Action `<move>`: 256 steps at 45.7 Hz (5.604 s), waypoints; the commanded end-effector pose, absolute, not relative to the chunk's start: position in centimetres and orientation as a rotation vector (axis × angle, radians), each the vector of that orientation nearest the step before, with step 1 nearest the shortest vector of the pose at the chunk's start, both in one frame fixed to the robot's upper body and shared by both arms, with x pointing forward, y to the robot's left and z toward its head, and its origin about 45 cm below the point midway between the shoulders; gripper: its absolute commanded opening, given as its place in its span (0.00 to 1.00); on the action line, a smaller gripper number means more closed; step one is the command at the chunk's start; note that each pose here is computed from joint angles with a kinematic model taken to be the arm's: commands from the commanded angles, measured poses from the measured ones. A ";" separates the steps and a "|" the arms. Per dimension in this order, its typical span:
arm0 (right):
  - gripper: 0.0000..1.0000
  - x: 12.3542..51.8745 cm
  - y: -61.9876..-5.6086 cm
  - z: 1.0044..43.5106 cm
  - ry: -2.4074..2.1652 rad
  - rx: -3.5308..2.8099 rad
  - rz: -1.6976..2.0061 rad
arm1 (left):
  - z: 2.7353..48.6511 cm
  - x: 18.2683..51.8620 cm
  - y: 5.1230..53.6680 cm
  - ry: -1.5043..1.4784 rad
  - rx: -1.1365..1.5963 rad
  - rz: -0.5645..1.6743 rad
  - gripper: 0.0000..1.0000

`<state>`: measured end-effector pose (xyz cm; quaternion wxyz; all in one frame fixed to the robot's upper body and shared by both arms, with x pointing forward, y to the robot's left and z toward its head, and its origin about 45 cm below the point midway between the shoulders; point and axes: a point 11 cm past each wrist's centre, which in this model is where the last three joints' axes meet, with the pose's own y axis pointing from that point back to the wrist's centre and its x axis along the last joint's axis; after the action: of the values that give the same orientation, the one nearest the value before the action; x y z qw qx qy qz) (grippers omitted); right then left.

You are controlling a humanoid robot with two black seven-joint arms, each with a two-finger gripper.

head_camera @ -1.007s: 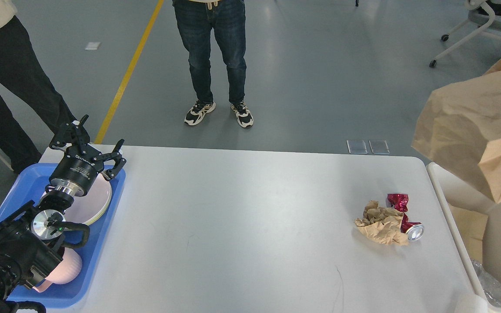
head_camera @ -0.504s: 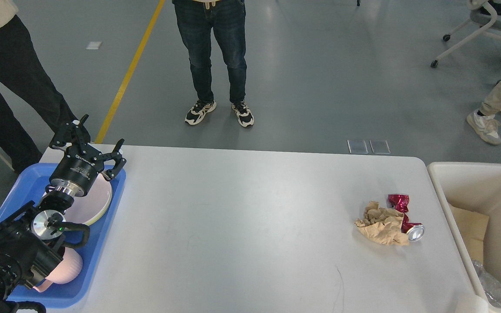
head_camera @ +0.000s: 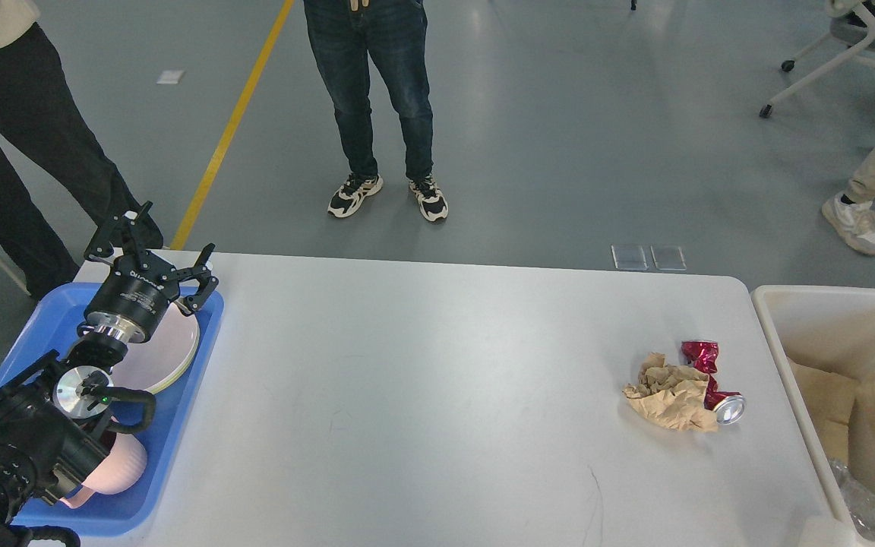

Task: Tidy desktop
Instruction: 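Move the right gripper back over the crumpled paper, then lower the right gripper onto the crumpled paper and grasp it, then lift the crumpled paper and release it into the white bin, then bring the right gripper down to the red soda can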

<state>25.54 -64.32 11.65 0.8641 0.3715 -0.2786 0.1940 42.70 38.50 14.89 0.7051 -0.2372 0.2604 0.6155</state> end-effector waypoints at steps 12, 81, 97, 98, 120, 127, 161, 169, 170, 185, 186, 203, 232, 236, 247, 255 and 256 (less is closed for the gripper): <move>1.00 27.4 -62.4 11.1 -0.620 0.836 0.424 | 14.9 42.7 38.6 0.579 -0.527 1.372 1.00; 1.00 38.2 -38.0 23.5 -0.222 1.428 0.437 | 14.9 42.7 38.5 0.579 -0.528 1.369 1.00; 1.00 37.2 -35.8 13.7 -0.236 1.495 0.397 | 14.9 42.7 38.5 0.579 -0.528 1.369 1.00; 1.00 37.1 -35.6 13.2 -0.233 1.493 0.400 | 14.9 42.7 38.5 0.578 -0.529 1.367 1.00; 1.00 35.5 -35.5 7.4 -0.245 1.472 0.377 | 14.9 42.7 38.5 0.578 -0.529 1.367 1.00; 0.85 34.8 -35.3 6.4 -0.231 1.478 0.367 | 14.9 42.7 38.5 0.578 -0.529 1.367 1.00; 0.00 39.7 -37.1 20.9 -0.252 1.463 0.390 | 14.9 42.7 38.5 0.578 -0.529 1.367 1.00; 0.00 40.7 -38.6 37.1 -0.329 1.399 0.446 | 14.9 42.7 38.5 0.578 -0.529 1.367 1.00; 0.00 40.7 -38.6 39.2 -0.344 1.385 0.456 | 14.9 42.7 38.5 0.578 -0.529 1.367 1.00; 0.00 38.8 -43.9 50.8 -0.454 1.139 0.443 | 14.9 42.7 38.5 0.578 -0.529 1.367 1.00; 0.00 38.8 -45.5 49.9 -0.459 1.105 0.416 | 14.9 42.7 38.5 0.578 -0.529 1.367 1.00; 0.00 33.2 -65.0 29.2 -0.586 0.819 0.273 | 14.9 42.7 38.6 0.578 -0.528 1.369 1.00; 1.00 29.1 -61.2 11.4 -0.808 0.932 0.229 | 14.9 42.7 38.5 0.578 -0.530 1.366 1.00; 1.00 30.2 -60.4 11.7 -0.818 0.960 0.231 | 14.9 42.7 38.5 0.578 -0.530 1.366 1.00; 1.00 35.0 -59.9 21.2 -0.820 1.052 0.246 | 14.9 42.7 38.5 0.578 -0.530 1.366 1.00; 1.00 40.4 -53.5 32.6 -0.636 1.129 0.430 | 14.9 42.7 38.5 0.578 -0.530 1.366 1.00; 1.00 40.7 -52.6 34.3 -0.612 1.140 0.431 | 14.9 42.7 38.5 0.578 -0.530 1.366 1.00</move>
<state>38.57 -56.81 27.04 0.7725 0.5055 -0.3449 0.1697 42.70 38.50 14.94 0.7058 -0.2384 0.2602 0.6143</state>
